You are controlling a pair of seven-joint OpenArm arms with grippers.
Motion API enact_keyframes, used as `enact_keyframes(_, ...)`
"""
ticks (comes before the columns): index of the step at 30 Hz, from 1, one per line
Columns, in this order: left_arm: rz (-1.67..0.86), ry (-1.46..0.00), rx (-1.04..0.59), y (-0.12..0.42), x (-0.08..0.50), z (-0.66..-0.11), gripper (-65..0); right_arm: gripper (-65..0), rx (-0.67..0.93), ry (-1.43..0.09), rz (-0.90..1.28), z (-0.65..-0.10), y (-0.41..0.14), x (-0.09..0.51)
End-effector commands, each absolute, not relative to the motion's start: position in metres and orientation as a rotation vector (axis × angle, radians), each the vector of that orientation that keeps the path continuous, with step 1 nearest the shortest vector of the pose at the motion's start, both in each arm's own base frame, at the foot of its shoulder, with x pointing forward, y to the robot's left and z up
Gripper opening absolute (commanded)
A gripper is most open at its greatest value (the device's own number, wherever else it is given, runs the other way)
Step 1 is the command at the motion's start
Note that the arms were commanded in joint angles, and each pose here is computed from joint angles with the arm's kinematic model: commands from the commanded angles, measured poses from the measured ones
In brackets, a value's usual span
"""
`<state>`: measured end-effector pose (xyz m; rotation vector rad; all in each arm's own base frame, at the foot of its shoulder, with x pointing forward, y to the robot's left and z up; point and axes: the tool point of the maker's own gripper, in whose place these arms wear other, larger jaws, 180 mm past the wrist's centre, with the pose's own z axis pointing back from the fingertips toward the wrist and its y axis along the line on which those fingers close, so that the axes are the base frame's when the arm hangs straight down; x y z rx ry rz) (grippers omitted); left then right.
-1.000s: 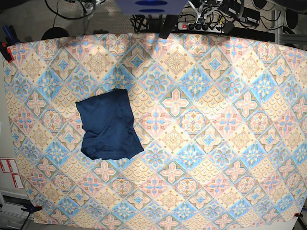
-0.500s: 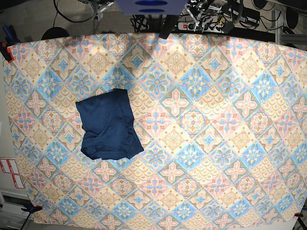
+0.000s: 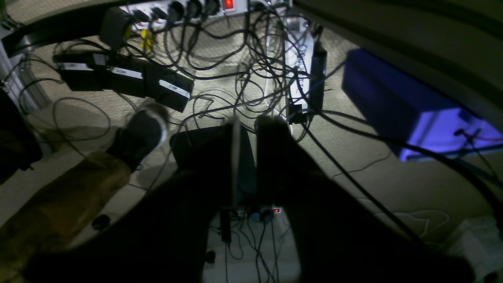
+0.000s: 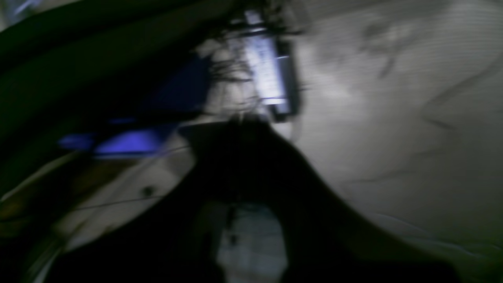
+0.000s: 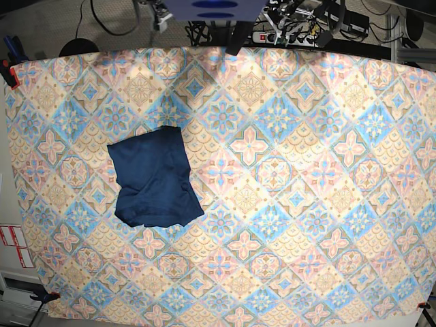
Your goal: Fold the T-shirt properly
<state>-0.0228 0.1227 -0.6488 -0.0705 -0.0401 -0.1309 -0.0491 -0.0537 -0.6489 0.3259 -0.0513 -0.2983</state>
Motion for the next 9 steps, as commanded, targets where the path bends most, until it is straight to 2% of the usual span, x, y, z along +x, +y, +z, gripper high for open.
enact_keyframes(1, -0.131, -0.038, -0.069, 0.124, -0.025, -0.648, -57.8, -65.0, 0.329, -0.049, -0.298, -0.648, -0.055, -0.053)
enact_keyframes(4, -0.133, -0.040, -0.064, 0.127, -0.024, -0.648, -58.8, -65.0, 0.332, -0.053, -0.299, -0.648, -0.053, -0.052)
enact_keyframes(7, -0.138, -0.043, -0.062, 0.128, -0.022, -0.649, -65.0, -65.0, 0.365, -0.059, -0.309, -0.645, -0.031, -0.048)
enact_keyframes(9, -0.138, -0.043, -0.060, 0.129, -0.022, -0.649, -65.0, -65.0, 0.380, -0.057, -0.313, -0.644, -0.021, -0.047)
